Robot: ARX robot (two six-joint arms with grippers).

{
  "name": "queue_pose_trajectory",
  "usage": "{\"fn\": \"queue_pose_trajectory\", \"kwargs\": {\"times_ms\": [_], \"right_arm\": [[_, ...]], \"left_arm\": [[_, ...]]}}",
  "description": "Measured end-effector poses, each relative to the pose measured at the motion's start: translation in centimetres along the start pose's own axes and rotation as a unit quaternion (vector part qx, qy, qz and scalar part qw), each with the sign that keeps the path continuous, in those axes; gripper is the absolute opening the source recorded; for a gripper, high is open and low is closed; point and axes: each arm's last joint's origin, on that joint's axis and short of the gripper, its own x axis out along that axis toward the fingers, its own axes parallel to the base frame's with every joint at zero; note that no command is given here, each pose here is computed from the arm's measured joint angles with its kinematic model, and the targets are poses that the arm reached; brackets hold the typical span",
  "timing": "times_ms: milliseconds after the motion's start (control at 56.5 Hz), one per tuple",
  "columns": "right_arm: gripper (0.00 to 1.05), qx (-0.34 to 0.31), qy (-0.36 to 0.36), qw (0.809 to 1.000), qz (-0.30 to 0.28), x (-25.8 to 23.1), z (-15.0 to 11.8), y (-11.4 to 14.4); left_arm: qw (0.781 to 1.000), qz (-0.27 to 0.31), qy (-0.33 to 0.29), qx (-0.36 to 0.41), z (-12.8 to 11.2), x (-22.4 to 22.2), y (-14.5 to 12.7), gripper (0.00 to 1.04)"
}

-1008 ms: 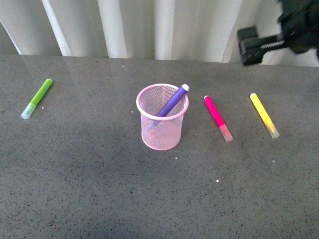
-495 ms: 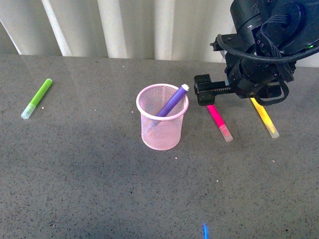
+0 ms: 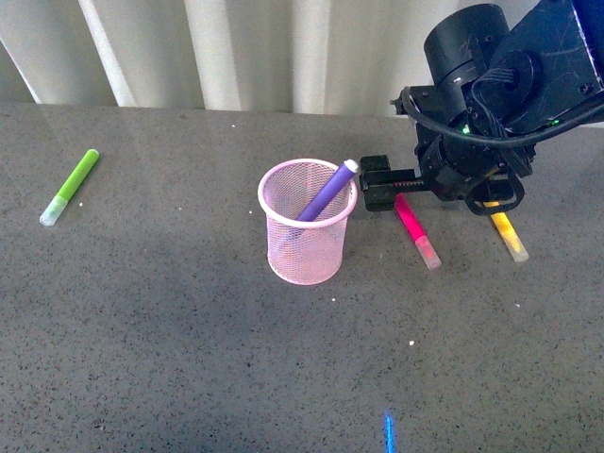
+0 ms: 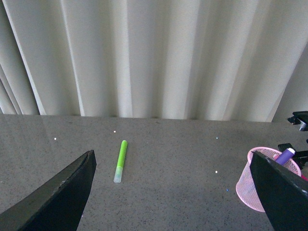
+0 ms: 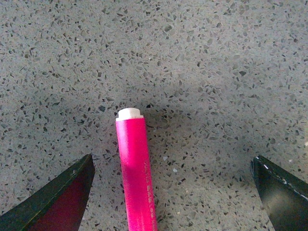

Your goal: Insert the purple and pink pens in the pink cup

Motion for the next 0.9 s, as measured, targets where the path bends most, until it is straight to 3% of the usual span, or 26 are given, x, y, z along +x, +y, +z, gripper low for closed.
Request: {"fn": "queue_pose_trajectory", "kwargs": {"times_ms": [195,318,442,672,760,902], "right_arm": [[0.97,-0.001,-0.004,1.0,0.007,0.5,-0.3,0.3],[0.77,0.0,-0.01,1.0,0.011,0.6,-0.2,0.4],[0.51,0.007,-0.016,1.0,0.015,0.7,0.0,0.0],[0.18,0.027,-0.022,0.999,0.014,0.8,-0.3,-1.6],[0.12,0.033,-0.024,0.999,0.013,0.7,-0.2,-2.1],[0.11,0.042,-0.026,0.999,0.014,0.5,-0.2,-2.7]], "left_arm": [[1.0,0.0,0.0,0.0,0.0,0.0,0.0,0.98],[1.0,0.0,0.0,0.0,0.0,0.0,0.0,0.98],[1.0,0.0,0.0,0.0,0.0,0.0,0.0,0.98],[1.0,0.0,0.0,0.0,0.0,0.0,0.0,0.98],[1.0,0.0,0.0,0.0,0.0,0.0,0.0,0.98],[1.0,0.0,0.0,0.0,0.0,0.0,0.0,0.98]]}}
